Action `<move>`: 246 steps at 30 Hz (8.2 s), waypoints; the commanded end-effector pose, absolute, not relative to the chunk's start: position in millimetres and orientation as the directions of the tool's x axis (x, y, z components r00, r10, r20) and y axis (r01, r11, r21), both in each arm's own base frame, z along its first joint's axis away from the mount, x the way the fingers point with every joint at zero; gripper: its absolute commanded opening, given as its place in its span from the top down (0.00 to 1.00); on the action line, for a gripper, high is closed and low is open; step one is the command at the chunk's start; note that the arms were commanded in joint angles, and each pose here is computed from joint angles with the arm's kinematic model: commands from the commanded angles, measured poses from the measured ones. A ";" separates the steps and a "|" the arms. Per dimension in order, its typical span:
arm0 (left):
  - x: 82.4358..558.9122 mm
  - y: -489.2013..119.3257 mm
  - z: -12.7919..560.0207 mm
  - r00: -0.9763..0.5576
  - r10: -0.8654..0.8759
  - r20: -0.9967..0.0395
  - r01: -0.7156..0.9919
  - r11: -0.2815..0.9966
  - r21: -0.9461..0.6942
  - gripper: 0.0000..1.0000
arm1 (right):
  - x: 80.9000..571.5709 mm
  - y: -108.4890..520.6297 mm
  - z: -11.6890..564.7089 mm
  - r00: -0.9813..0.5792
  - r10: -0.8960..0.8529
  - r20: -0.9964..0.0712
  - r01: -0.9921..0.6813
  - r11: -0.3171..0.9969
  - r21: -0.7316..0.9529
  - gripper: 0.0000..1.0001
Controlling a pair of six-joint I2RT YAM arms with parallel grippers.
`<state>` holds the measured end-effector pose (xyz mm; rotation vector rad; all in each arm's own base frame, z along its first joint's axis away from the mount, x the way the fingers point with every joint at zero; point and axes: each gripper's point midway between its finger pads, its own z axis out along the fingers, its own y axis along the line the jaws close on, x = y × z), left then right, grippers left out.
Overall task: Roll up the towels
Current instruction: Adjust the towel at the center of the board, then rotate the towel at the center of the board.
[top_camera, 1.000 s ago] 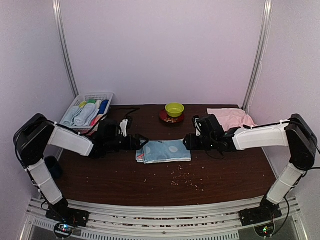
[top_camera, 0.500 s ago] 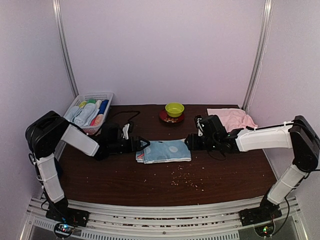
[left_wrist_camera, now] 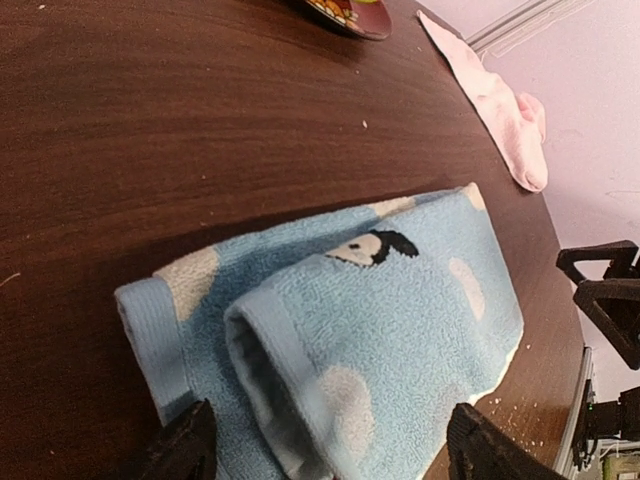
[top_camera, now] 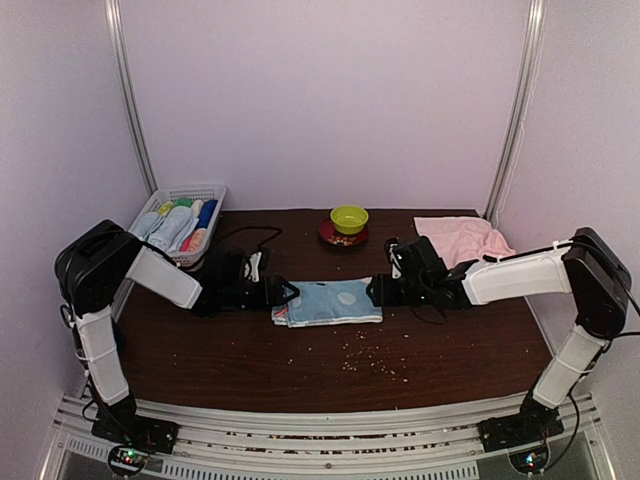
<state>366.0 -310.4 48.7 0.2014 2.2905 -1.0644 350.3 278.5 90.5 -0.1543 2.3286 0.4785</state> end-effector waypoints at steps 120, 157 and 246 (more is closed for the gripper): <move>402.8 -290.4 119.5 -0.624 0.137 -0.769 0.391 0.907 -0.155 0.15 | 371.6 311.2 97.7 -0.690 -0.012 -0.724 -0.335 0.891 0.305 0.28; 434.6 -286.5 47.4 -0.645 0.297 -0.704 0.324 0.941 0.099 0.18 | 454.2 334.5 50.5 -0.791 0.163 -0.590 -0.263 0.780 0.568 0.31; 323.9 -198.3 85.3 -0.540 0.188 -0.821 0.246 0.967 0.060 0.02 | 452.6 399.0 28.7 -0.616 -0.460 -0.639 -0.341 0.887 -0.310 0.00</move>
